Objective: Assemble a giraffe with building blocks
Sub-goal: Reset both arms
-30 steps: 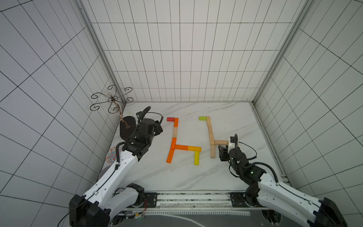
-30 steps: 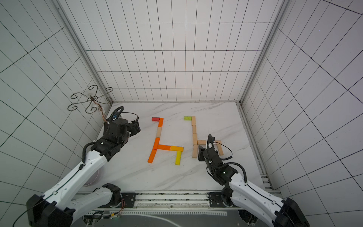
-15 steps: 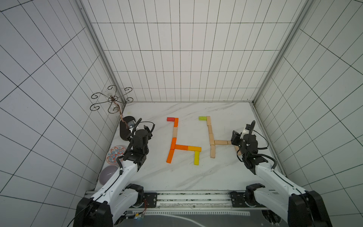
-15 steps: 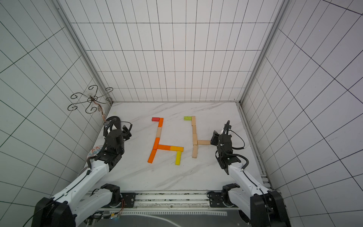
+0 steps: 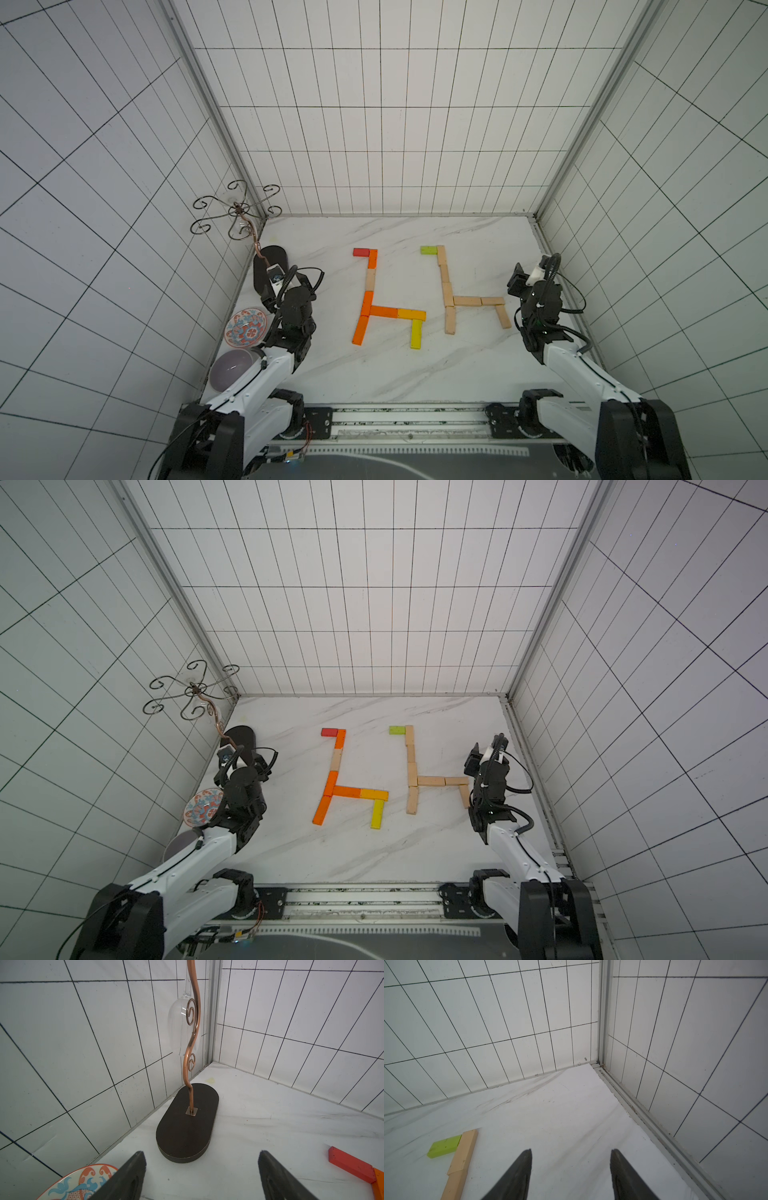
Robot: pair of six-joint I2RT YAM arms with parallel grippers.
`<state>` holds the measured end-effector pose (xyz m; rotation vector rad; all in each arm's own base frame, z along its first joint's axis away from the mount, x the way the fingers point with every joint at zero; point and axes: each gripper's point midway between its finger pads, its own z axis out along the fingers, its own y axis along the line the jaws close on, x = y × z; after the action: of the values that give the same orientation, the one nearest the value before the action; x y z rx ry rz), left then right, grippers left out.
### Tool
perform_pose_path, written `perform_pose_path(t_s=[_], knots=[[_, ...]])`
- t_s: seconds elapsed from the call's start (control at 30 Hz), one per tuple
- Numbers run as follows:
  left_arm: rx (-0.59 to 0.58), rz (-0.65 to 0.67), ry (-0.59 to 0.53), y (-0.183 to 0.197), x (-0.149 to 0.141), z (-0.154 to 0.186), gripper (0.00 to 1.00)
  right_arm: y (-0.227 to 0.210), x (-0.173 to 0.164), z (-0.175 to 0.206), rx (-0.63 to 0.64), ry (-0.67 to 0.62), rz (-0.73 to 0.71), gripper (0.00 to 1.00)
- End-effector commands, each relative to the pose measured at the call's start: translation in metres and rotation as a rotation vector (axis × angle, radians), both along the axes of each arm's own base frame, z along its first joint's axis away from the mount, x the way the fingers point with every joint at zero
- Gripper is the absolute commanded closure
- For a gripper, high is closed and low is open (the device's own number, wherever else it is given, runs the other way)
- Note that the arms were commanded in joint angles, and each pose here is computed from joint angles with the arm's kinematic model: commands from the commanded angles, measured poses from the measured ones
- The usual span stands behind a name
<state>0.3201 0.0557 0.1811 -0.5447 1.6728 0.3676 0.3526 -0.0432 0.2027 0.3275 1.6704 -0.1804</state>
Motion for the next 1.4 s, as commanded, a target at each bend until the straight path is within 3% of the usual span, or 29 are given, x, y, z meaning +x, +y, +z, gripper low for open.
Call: perform_pose_path(t_s=[0.0, 0.13, 0.27, 0.67, 0.8, 0.9, 0.97, 1.0, 1.03, 1.37], knots=[[0.017, 0.017, -0.044, 0.005, -0.003, -0.004, 0.14, -0.017, -0.009, -0.007, -0.077, -0.015, -0.08, 0.38], [0.013, 0.002, -0.051, 0.006, -0.004, -0.022, 0.13, -0.021, -0.011, -0.029, -0.089, 0.016, -0.102, 0.35], [0.012, -0.033, -0.096, 0.004, -0.002, -0.02, 0.13, -0.021, -0.015, -0.053, -0.084, 0.032, -0.101, 0.33], [0.03, -0.034, -0.124, 0.006, 0.004, -0.017, 0.12, -0.002, 0.007, -0.048, -0.1, -0.028, 0.014, 0.3], [0.03, -0.024, -0.158, 0.009, -0.008, -0.015, 0.11, 0.003, 0.015, -0.065, -0.104, -0.029, 0.048, 0.3], [0.027, -0.045, -0.154, 0.006, -0.001, -0.015, 0.11, 0.003, 0.021, -0.074, -0.083, 0.016, 0.064, 0.27], [0.019, -0.065, -0.184, 0.003, 0.002, -0.015, 0.11, 0.001, 0.021, -0.068, -0.085, -0.03, 0.072, 0.26], [0.012, -0.079, -0.21, 0.0, 0.003, -0.015, 0.1, 0.001, 0.021, -0.072, -0.079, -0.005, 0.073, 0.04], [0.025, -0.108, -0.213, -0.004, 0.007, -0.017, 0.1, 0.001, 0.023, -0.073, -0.073, 0.005, 0.075, 0.0], [0.136, -0.337, -0.034, -0.05, 0.063, -0.044, 0.07, 0.0, 0.021, -0.07, -0.082, -0.015, 0.07, 0.0]])
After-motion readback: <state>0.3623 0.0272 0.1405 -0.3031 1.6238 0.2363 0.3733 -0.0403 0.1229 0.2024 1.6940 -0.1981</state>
